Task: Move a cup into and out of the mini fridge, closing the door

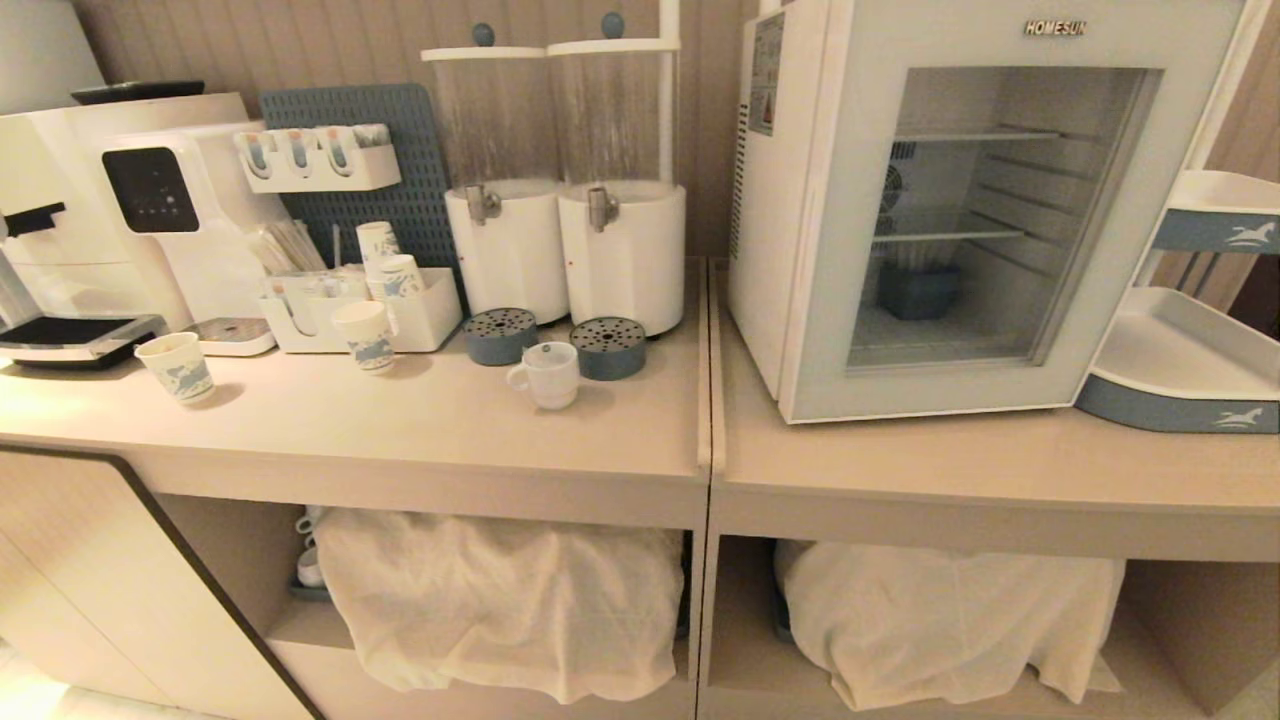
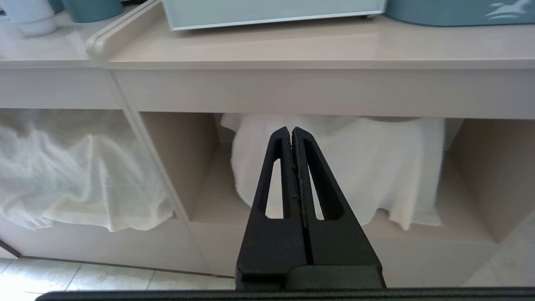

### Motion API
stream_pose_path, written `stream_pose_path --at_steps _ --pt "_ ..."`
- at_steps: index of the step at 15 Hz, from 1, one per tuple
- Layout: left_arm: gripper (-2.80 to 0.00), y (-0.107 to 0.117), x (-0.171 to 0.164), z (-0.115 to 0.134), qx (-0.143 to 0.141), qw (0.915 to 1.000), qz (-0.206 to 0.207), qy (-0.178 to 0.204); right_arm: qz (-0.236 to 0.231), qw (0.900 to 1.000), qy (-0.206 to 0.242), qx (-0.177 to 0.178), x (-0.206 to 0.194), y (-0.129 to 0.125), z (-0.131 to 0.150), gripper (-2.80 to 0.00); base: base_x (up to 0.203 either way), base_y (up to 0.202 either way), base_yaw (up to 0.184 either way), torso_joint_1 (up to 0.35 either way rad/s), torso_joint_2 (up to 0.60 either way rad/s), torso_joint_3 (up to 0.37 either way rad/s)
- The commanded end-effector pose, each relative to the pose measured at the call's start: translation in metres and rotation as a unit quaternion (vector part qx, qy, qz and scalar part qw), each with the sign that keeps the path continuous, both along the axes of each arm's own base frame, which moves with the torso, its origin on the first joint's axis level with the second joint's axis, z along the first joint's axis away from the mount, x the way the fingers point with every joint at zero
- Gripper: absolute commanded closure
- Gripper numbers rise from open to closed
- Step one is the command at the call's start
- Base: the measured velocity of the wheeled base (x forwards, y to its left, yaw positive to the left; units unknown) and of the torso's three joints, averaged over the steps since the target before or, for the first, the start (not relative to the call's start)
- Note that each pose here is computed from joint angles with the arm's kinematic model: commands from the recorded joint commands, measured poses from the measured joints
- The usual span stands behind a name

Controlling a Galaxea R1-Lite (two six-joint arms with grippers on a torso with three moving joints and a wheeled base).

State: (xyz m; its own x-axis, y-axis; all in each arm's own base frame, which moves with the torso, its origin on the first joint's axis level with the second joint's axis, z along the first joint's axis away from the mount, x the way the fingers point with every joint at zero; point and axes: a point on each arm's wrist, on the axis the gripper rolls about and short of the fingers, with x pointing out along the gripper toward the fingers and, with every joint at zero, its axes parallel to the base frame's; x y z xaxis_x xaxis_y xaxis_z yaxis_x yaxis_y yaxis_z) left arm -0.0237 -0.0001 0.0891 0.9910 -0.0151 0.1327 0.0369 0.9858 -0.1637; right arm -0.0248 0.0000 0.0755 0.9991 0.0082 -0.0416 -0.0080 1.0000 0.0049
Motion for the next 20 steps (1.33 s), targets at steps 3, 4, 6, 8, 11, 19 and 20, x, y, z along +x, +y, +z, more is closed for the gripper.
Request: stream_pose_path --at_steps 3,4,6,8,11,19,20 --pt "0.0 0.0 0.0029 -0.0111 -0.001 0.9999 0.001 0.017 0.0 1.0 0.0 0.0 0.0 0.0 0.0004 0.0 0.0 0.194 0.0 0.002 0.0 0.004" --pt "0.0 0.0 0.0029 -0.0111 -0.001 0.9999 0.0 0.017 0.0 1.0 0.0 0.0 0.0 0.0 0.0004 0.0 0.0 0.19 0.002 0.002 0.0 0.005" --pt "0.0 0.0 0.0029 -0.0111 -0.001 0.9999 0.001 0.017 0.0 1.0 0.001 0.0 0.0001 0.0 0.0001 0.0 0.0 0.192 0.0 0.002 0.0 0.005" --pt "0.0 0.0 0.0029 -0.0111 -0.001 0.9999 0.001 0.017 0.0 1.0 0.001 0.0 0.0001 0.0 0.0001 0.0 0.0 0.193 -0.001 0.002 0.01 0.005" --pt "0.0 0.0 0.0029 -0.0111 -0.001 0.9999 0.0 0.017 0.0 1.0 0.001 0.0 0.0001 0.0 0.0001 0.0 0.0 0.194 0.0 0.0 0.0 0.001" --pt "0.0 0.0 0.0029 -0.0111 -0.001 0.9999 0.0 0.017 0.0 1.0 0.001 0.0 0.0001 0.0 0.0001 0.0 0.0 0.191 0.0 0.003 0.0 0.001" --pt "0.0 0.0 0.0029 -0.0111 -0.001 0.9999 0.001 0.017 0.0 1.0 0.001 0.0 0.0001 0.0 0.0002 0.0 0.0 0.193 0.001 0.003 0.01 0.002"
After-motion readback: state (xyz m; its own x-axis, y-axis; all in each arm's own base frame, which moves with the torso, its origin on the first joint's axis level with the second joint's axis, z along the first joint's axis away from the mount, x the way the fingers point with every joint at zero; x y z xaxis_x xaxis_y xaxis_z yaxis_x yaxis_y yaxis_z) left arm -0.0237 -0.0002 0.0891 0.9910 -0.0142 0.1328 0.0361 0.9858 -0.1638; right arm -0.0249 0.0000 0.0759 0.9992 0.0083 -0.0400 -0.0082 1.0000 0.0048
